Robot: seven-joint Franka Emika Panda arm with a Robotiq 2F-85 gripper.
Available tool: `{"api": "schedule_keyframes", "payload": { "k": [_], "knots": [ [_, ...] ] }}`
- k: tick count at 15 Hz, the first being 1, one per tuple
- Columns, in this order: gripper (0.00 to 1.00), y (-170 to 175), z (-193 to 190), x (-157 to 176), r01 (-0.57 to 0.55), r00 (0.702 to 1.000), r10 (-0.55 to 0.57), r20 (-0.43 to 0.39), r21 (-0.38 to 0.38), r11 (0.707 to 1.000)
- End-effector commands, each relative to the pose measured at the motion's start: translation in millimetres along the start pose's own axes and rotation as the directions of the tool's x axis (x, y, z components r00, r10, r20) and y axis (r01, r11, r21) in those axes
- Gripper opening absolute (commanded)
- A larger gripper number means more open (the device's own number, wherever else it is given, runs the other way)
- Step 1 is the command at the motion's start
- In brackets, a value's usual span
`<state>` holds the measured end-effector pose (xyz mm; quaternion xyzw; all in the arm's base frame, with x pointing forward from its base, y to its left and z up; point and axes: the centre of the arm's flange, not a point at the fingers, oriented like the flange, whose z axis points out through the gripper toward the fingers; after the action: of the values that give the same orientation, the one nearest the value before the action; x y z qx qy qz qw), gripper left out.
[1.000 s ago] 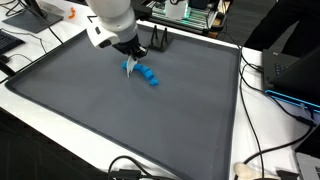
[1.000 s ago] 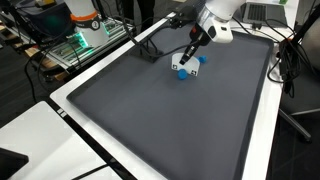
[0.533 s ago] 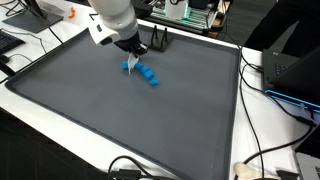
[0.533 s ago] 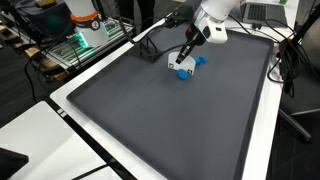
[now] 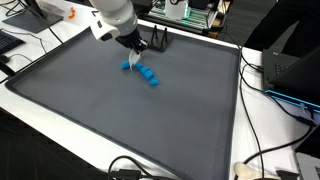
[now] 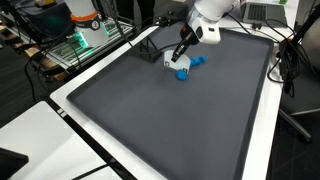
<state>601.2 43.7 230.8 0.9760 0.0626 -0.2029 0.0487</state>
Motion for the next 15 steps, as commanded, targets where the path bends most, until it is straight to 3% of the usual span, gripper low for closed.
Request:
{"api": "schedule_keyframes", "payload": {
  "k": [1,6,9,12,15],
  "knots": [
    [0.01,6.7,-4.2,-26.0,-0.001,1.000,0.001,0.012,0.049,0.999],
    [0.01,17.2,-19.8,-48.3,-0.044,0.999,0.045,-0.003,0.140,0.989],
    [0.01,20.5,-26.9,-63.3,-0.132,0.991,0.127,0.035,0.230,0.964],
    [0.01,23.5,-30.0,-81.1,-0.246,0.969,0.228,0.093,0.326,0.913],
    [0.01,25.9,-28.7,-95.3,-0.371,0.928,0.337,0.156,0.385,0.845]
  ]
}}
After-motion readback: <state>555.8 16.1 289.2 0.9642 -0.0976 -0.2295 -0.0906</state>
